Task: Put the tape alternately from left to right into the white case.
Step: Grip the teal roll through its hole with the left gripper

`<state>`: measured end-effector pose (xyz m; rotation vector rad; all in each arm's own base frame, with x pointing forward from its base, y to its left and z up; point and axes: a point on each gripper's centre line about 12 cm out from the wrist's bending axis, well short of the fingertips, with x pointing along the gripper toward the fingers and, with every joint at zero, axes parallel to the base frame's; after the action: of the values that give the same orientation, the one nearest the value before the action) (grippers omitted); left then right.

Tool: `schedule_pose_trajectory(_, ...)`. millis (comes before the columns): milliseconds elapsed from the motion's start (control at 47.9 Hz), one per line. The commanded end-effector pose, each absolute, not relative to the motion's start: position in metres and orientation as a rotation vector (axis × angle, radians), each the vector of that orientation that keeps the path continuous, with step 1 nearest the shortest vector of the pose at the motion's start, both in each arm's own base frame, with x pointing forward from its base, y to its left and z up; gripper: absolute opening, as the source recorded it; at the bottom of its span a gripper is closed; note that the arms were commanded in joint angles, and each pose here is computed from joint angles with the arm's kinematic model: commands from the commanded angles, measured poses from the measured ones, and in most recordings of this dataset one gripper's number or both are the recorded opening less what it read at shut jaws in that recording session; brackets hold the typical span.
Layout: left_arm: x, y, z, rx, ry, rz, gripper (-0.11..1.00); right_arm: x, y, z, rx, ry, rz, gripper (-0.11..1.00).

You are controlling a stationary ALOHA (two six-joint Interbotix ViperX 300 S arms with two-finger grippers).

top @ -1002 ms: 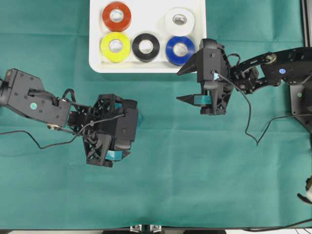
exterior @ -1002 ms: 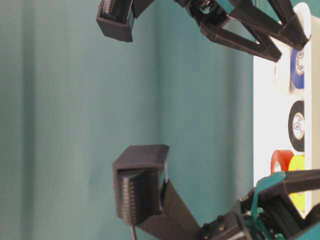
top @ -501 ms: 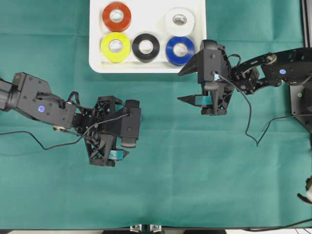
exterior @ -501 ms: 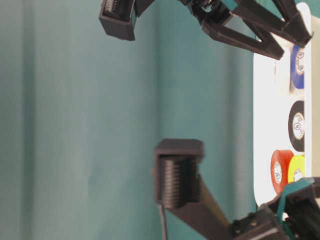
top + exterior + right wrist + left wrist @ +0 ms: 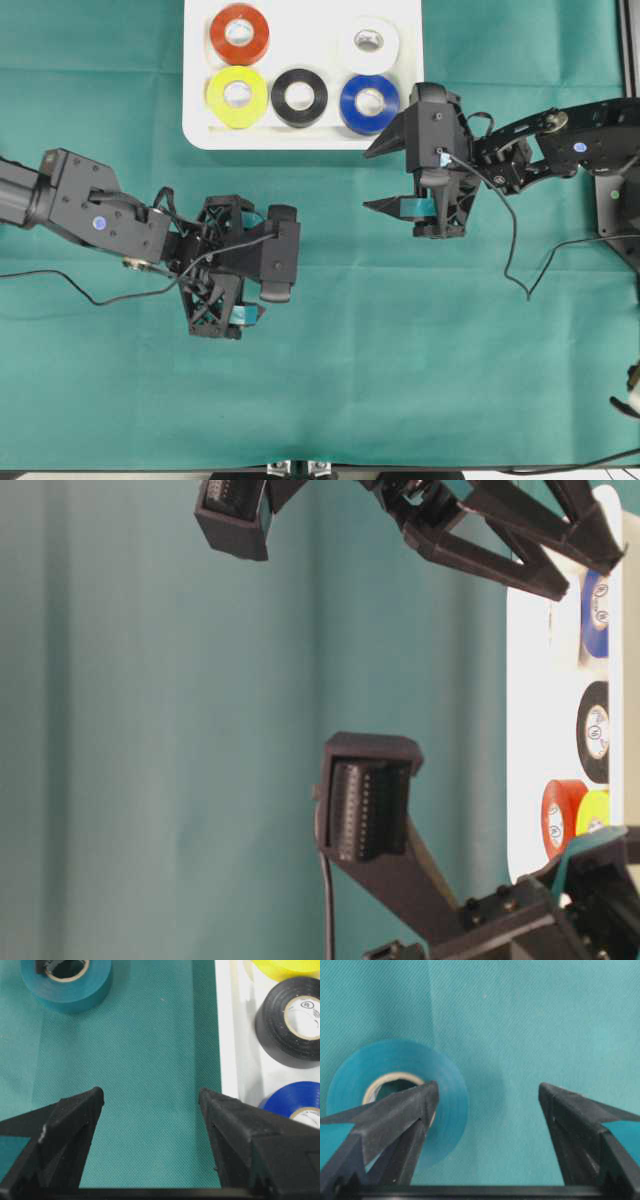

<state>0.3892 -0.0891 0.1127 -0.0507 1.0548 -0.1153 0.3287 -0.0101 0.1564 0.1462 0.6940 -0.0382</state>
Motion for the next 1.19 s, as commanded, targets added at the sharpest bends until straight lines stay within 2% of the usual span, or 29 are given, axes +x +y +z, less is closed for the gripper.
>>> schedule_pose_trajectory(0, 0.390, -0.084, 0.129, -0.059, 1.018, -0.110, 0.42, 0.331, -0.009, 0.166, 0.143, 0.664, -0.028, 0.82)
schedule_pose_trajectory(376, 0.386, -0.083, 0.114, -0.054, 1.059, -0.103, 0.42, 0.331, -0.008, 0.166, 0.143, 0.663, -0.025, 0.82)
schedule_pose_trajectory(710, 0.390, -0.084, 0.118, -0.056, 1.048, -0.104, 0.39, 0.331, -0.008, 0.166, 0.143, 0.663, -0.026, 0.82)
schedule_pose_trajectory(814, 0.392, -0.083, 0.120, -0.056, 1.043, -0.104, 0.32, 0.330, -0.008, 0.165, 0.143, 0.664, -0.026, 0.82)
schedule_pose_trajectory(1044, 0.395, -0.085, 0.123, -0.056, 1.034, -0.107, -0.02, 0.330, -0.008, 0.165, 0.143, 0.664, -0.026, 0.82)
schedule_pose_trajectory(1169, 0.395, -0.085, 0.124, -0.056, 1.039, -0.107, -0.04, 0.330, -0.008, 0.165, 0.142, 0.665, -0.026, 0.82)
